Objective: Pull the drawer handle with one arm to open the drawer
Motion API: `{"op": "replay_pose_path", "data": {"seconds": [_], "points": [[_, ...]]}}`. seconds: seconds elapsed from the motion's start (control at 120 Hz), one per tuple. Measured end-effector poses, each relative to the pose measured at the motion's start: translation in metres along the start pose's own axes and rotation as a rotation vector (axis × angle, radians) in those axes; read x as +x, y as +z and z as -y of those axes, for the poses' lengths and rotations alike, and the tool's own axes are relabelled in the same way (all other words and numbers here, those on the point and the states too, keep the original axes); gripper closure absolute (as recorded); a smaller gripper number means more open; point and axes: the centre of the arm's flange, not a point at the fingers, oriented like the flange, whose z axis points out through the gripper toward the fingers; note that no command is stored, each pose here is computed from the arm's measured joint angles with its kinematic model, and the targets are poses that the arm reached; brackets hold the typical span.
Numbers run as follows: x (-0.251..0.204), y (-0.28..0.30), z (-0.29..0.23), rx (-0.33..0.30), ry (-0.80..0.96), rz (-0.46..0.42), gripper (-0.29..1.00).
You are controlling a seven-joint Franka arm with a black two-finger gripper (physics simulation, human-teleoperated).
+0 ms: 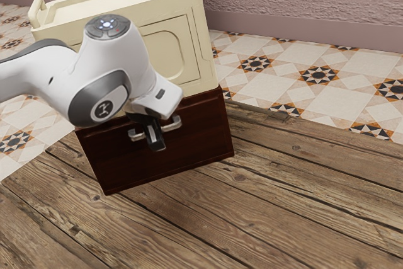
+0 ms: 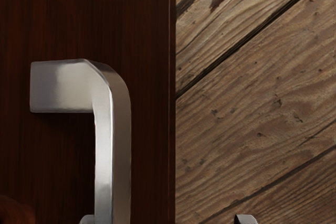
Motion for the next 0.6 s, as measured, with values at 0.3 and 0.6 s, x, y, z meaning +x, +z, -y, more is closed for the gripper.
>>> {"op": "replay_pose_path", "data": {"seconds": [0.3,0.6], "points": [[-0.002,-0.009,-0.006,-0.019,-0.016,-0.001,0.73],[0.0,-0.021,-0.035,-0.027,0.009,-0.019,0.78]]}}
